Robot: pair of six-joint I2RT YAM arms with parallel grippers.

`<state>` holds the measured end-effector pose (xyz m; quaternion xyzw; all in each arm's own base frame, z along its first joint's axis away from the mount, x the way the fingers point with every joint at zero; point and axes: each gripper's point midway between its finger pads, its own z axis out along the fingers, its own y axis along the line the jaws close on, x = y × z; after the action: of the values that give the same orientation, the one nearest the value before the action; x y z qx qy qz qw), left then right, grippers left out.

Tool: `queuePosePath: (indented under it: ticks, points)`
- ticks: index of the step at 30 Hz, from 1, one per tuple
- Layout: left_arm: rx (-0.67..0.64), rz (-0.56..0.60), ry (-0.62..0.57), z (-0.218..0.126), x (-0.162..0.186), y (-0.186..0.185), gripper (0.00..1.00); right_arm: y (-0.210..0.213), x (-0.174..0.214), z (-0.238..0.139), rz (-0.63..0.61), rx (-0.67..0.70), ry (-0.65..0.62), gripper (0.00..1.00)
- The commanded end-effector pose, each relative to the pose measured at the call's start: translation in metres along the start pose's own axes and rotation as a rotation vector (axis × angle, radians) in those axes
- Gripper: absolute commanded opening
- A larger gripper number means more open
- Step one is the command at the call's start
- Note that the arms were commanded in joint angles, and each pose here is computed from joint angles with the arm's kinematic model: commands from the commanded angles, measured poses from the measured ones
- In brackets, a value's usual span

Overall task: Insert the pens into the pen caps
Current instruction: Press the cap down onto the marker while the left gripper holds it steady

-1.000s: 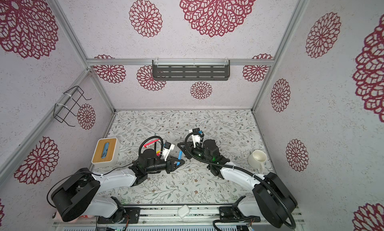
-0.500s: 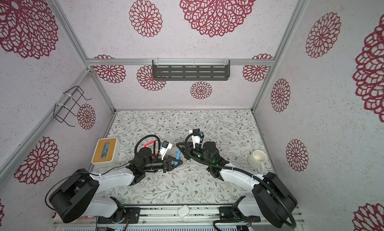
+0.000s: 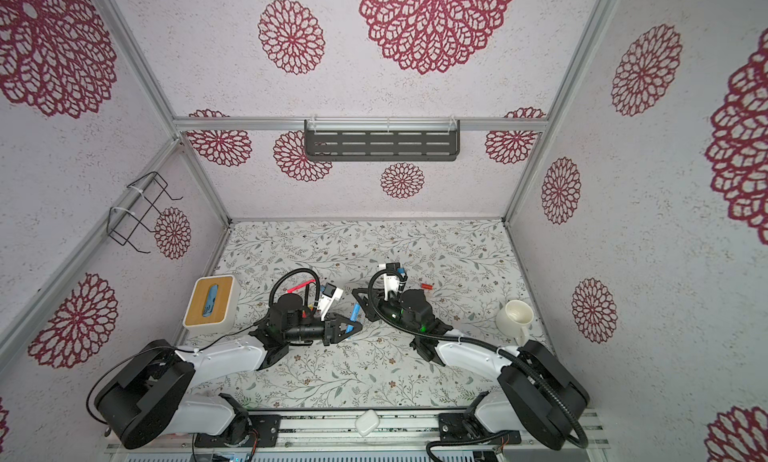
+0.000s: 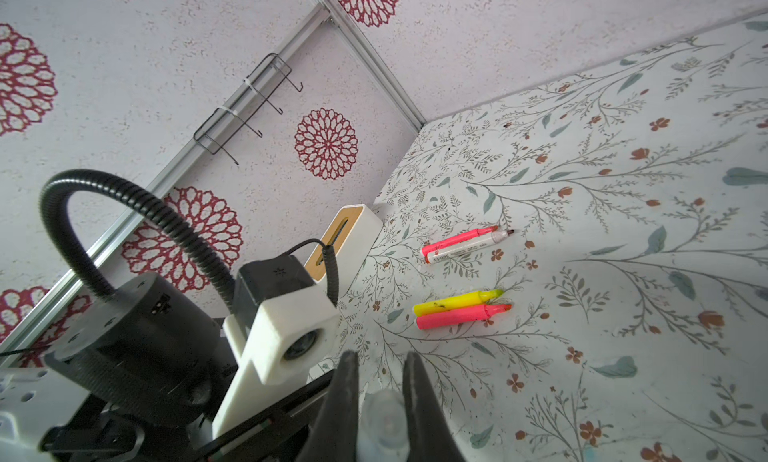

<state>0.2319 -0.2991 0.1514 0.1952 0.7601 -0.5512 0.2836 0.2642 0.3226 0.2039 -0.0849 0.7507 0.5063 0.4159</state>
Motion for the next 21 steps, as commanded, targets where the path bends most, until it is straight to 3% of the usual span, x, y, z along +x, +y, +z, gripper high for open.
queuePosePath:
  ticks: [1, 13, 20, 21]
  points:
    - [-0.107, 0.153, -0.639, -0.064, -0.179, -0.026, 0.00, -0.027, 0.186, -0.051, 0.044, 0.088, 0.683, 0.00]
    - [-0.099, 0.179, -0.625, -0.061, -0.182, -0.037, 0.00, -0.011, 0.192, -0.055, 0.002, 0.047, 0.704, 0.00]
    - [-0.121, 0.152, -0.517, -0.041, -0.160, -0.014, 0.00, 0.010, 0.131, -0.046, -0.153, 0.056, 0.592, 0.00]
    - [-0.127, 0.144, -0.501, -0.039, -0.153, -0.010, 0.00, 0.012, 0.113, -0.045, -0.178, 0.061, 0.557, 0.07]
